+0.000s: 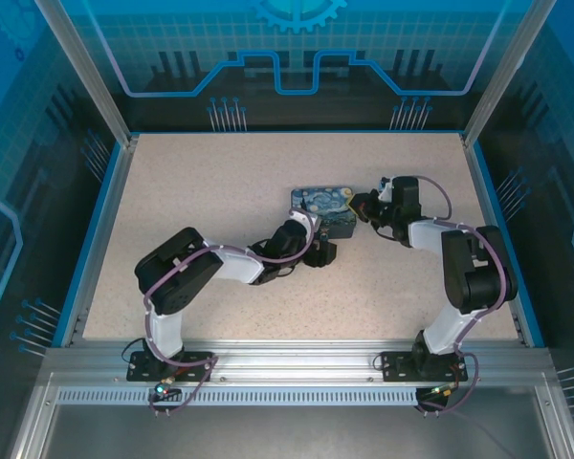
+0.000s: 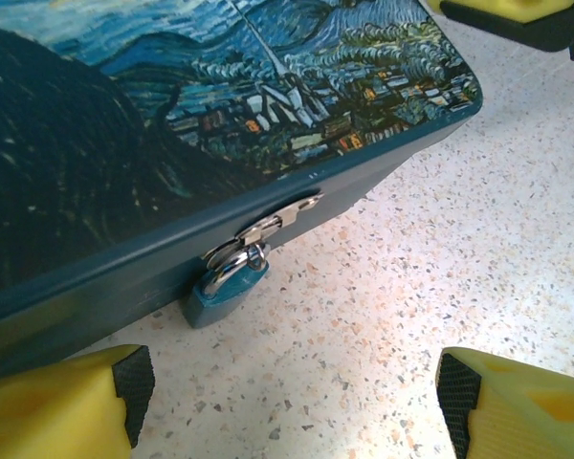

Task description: Unlock the padlock with the key

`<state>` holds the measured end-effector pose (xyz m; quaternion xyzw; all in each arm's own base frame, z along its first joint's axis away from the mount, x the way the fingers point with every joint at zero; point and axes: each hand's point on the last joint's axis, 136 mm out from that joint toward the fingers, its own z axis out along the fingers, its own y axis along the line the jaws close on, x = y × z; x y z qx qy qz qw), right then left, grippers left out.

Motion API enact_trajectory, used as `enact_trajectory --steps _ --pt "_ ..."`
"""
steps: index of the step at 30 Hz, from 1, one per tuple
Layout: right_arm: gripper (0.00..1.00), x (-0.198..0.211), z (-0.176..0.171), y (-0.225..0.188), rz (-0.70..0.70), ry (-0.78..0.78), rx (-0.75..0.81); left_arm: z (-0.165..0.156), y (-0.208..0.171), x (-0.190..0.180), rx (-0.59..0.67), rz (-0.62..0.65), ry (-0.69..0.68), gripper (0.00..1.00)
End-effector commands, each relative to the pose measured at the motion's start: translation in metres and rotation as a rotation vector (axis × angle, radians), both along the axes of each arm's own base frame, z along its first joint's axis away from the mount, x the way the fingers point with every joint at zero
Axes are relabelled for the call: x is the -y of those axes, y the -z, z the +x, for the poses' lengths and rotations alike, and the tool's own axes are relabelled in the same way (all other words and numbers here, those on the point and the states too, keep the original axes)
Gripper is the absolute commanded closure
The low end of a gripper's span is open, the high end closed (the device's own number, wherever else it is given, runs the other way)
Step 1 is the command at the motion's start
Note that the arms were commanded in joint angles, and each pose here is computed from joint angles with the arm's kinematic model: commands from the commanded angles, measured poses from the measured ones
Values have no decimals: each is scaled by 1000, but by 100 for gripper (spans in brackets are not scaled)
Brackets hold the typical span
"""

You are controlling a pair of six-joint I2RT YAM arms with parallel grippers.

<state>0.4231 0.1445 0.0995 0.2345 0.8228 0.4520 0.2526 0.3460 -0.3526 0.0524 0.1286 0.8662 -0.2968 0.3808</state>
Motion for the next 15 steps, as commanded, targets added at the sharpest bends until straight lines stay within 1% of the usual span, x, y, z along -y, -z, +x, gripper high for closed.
enact_trajectory --steps 1,8,15 --pt "100 3 -2 9 7 1 -14 5 10 1 21 81 0 20" --pt "100 1 -3 14 8 -5 -26 7 26 3 42 166 -32 20" --pt "100 0 -4 20 8 -11 -37 17 33 7 56 170 -67 19"
